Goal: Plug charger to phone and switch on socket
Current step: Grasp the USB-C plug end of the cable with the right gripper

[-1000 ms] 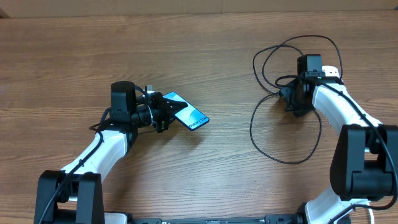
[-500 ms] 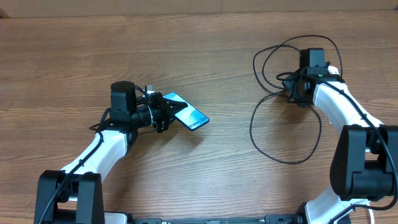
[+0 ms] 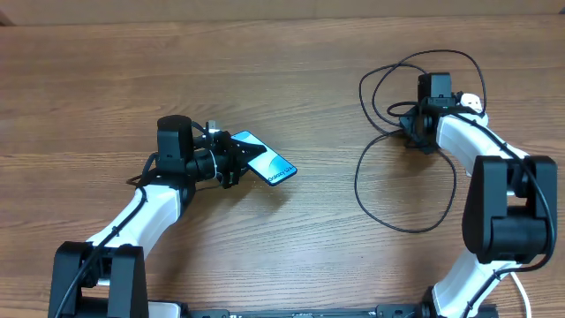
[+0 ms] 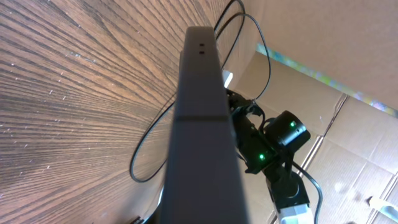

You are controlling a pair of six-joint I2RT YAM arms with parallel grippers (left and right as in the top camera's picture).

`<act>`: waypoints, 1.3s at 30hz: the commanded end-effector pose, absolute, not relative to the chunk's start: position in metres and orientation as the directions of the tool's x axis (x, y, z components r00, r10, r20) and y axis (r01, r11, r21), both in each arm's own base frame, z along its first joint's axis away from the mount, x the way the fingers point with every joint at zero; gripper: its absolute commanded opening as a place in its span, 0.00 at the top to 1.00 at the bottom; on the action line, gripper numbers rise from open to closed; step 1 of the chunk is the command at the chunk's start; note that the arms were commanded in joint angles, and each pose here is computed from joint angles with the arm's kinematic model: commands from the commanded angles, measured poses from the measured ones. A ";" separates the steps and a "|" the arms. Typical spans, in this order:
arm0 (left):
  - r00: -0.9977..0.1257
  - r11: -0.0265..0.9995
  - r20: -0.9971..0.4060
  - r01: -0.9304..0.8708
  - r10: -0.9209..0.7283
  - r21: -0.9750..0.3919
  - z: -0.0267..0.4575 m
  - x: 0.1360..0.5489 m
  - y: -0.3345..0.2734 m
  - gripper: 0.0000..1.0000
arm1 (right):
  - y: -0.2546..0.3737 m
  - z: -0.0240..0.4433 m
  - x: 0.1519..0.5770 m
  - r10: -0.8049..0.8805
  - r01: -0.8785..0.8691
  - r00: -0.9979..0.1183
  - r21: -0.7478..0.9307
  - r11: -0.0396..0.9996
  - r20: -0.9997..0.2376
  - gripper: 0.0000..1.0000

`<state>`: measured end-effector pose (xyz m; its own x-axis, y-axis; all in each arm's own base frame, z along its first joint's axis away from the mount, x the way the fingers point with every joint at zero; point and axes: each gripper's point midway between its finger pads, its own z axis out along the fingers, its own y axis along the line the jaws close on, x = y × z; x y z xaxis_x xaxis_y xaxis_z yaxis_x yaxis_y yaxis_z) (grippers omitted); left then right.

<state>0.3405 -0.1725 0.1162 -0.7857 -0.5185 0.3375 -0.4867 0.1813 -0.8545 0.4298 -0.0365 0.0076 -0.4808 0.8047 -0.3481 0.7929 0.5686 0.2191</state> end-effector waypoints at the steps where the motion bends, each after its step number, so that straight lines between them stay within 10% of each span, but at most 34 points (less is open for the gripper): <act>1: -0.810 0.185 0.320 -0.456 -0.491 -0.871 0.123 0.341 -0.176 0.95 | -0.041 0.013 0.442 0.806 0.790 -0.458 0.244 0.562 -0.375 0.68; 14: -0.812 0.183 0.329 -0.461 -0.483 -0.868 0.123 0.339 -0.176 0.94 | -0.035 -0.010 0.439 0.837 0.813 -0.448 0.247 0.528 -0.315 0.73; 25: -0.818 0.180 0.335 -0.459 -0.467 -0.870 0.124 0.337 -0.178 0.94 | -0.022 -0.020 0.432 0.860 0.822 -0.458 0.260 0.506 -0.225 0.96; 39: -0.881 0.189 0.297 -0.384 -0.368 -0.904 0.134 0.325 -0.186 0.95 | -0.017 0.149 0.428 0.787 0.655 -0.499 0.436 0.617 -0.363 0.96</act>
<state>0.3315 -0.1789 0.1221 -0.8301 -0.4499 0.3294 -0.4488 0.1887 -0.8735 0.4150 -0.0207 0.0752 -0.4887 0.8339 -0.2564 0.7731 0.5501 0.3156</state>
